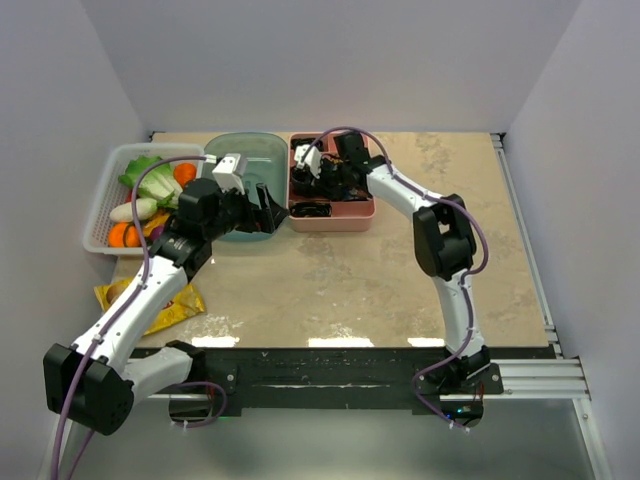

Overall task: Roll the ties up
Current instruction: Place the tie in the storage box.

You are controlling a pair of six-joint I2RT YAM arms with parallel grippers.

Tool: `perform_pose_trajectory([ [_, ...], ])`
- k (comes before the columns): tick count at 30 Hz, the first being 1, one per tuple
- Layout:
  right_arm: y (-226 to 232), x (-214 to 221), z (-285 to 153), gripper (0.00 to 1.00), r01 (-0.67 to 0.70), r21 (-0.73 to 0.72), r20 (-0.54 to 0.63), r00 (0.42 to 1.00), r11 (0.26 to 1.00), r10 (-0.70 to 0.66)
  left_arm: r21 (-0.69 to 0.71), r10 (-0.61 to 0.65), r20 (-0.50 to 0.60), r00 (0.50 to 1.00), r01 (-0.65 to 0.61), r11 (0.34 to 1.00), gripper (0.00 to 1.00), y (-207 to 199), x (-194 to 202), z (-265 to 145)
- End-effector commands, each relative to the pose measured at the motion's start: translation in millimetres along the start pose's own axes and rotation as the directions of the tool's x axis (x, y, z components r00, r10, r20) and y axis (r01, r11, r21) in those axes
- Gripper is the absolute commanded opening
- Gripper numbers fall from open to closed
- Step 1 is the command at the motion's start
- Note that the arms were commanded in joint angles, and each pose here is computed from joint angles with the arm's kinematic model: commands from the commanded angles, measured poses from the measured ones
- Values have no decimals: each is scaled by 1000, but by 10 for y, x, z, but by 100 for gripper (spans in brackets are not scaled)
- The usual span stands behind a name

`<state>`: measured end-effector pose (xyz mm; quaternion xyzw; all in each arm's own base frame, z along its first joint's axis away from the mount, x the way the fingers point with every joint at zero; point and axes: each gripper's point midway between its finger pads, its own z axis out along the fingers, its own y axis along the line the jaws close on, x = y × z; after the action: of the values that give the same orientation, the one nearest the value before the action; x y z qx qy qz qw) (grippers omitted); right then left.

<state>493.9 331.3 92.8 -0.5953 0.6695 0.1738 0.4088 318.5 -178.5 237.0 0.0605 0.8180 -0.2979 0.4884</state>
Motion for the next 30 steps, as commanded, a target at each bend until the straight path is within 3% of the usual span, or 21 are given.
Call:
perform_pose_trajectory([
  [1, 202, 461, 189, 0, -63, -40, -162, 985, 997, 55, 29, 49, 68, 996, -51, 998, 100, -80, -273, -12],
  [8, 307, 402, 136, 0, -25, -41, -208, 978, 999, 16, 35, 45, 63, 997, -47, 998, 100, -64, -291, 59],
  [18, 336, -24, -183, 0, 0, -1, -80, 997, 1000, 0, 44, 36, 58, 998, -39, 998, 100, -53, -275, 117],
  [30, 348, -48, -169, 0, 18, 1, -61, 998, 1000, -18, 35, 22, 51, 998, -24, 999, 100, -13, -199, 104],
])
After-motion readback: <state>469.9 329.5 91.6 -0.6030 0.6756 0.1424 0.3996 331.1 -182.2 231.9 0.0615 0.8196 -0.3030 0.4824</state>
